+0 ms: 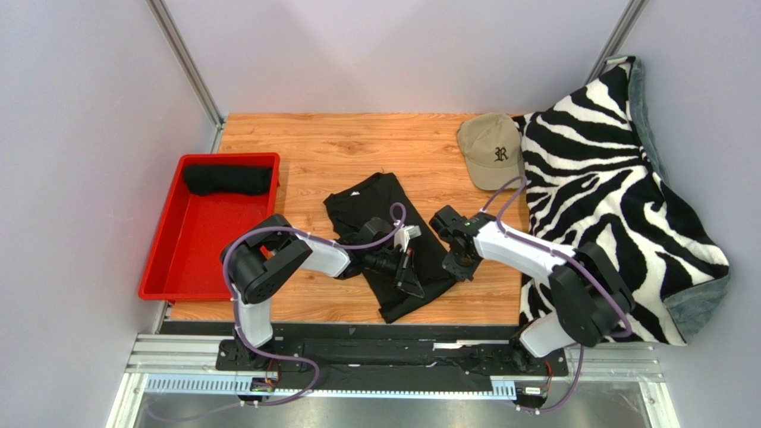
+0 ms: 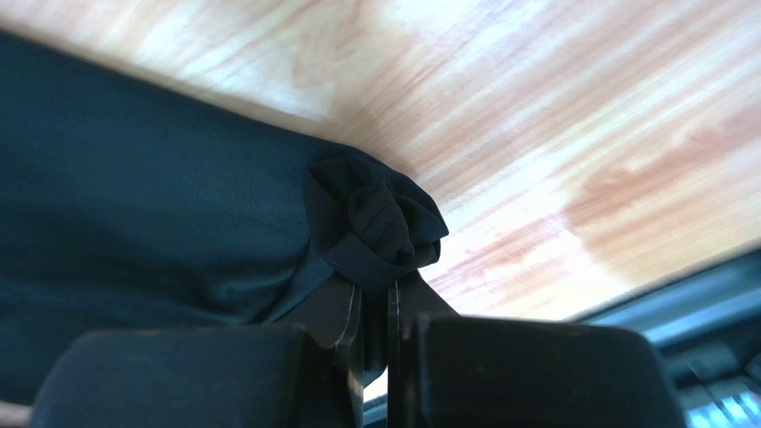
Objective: Roll the t-shirts
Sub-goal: Roll the T-shirt to the center of the board.
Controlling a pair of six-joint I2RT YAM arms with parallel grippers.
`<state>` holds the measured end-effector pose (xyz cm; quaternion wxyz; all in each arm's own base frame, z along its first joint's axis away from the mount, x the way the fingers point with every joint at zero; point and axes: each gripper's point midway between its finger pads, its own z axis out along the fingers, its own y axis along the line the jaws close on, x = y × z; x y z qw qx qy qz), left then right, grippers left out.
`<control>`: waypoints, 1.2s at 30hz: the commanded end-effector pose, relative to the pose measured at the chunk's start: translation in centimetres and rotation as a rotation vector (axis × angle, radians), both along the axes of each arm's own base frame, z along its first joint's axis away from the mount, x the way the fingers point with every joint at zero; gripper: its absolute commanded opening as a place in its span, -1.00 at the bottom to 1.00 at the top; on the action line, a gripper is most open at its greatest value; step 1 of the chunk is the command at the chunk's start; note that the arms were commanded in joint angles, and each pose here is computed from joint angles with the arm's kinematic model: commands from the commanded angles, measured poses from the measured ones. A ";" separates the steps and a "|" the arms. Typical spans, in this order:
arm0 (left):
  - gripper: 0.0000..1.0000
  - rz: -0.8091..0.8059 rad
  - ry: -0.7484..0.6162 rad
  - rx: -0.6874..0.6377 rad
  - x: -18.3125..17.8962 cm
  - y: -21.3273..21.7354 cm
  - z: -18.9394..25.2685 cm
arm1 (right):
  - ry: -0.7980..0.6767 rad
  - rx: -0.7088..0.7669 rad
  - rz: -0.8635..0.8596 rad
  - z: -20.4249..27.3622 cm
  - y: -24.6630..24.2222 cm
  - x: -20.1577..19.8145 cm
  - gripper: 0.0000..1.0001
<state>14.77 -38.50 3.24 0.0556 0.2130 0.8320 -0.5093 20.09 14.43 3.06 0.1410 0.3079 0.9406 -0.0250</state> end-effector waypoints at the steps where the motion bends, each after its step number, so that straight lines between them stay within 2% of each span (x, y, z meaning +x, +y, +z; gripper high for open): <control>1: -0.77 -0.025 -0.088 0.015 0.4 0.6 1.0 | 0.204 -0.267 -0.020 0.1 -3.9 -1.8 -1.00; 8: -0.31 0.028 -0.240 0.070 1.9 1.1 2.4 | 0.444 -0.428 0.031 -1.1 -3.6 -1.4 -1.00; 11: -0.20 0.059 -0.359 0.120 2.4 1.5 3.4 | 0.475 -0.431 0.036 -1.8 -3.2 -1.2 -1.00; 18: -0.04 0.055 -0.687 0.251 2.3 1.9 6.7 | 0.501 -0.427 0.033 -2.6 -2.8 -1.1 -1.00; 23: 0.04 -0.009 -0.785 0.300 0.4 0.6 6.5 | 0.503 -0.416 0.031 -3.1 -2.7 -1.1 -1.00; 24: 0.15 -0.018 -0.801 0.304 0.1 0.4 6.4 | 0.503 -0.416 0.030 -3.1 -2.6 -1.1 -1.00; 25: 0.17 -0.036 -0.817 0.298 -0.6 0.0 6.4 | 0.504 -0.415 0.028 -3.2 -2.6 -1.1 -1.00; 32: 0.22 -0.055 -0.922 0.330 -2.4 -1.3 5.7 | 0.510 -0.394 0.030 -3.8 -2.3 -1.2 -1.00; 33: 0.35 -0.059 -0.935 0.338 -2.5 -1.4 5.5 | 0.508 -0.392 0.028 -3.9 -2.2 -1.1 -1.00; 34: 0.38 -0.056 -0.955 0.351 -2.6 -1.6 5.3 | 0.508 -0.390 0.031 -4.0 -2.1 -1.1 -1.00; 35: 0.53 -0.066 -0.972 0.350 -2.8 -1.8 5.3 | 0.511 -0.392 0.031 -4.0 -2.1 -1.1 -1.00; 36: 0.55 -0.079 -0.979 0.348 -3.4 -2.1 5.1 | 0.510 -0.388 0.032 -4.0 -2.0 -1.0 -1.00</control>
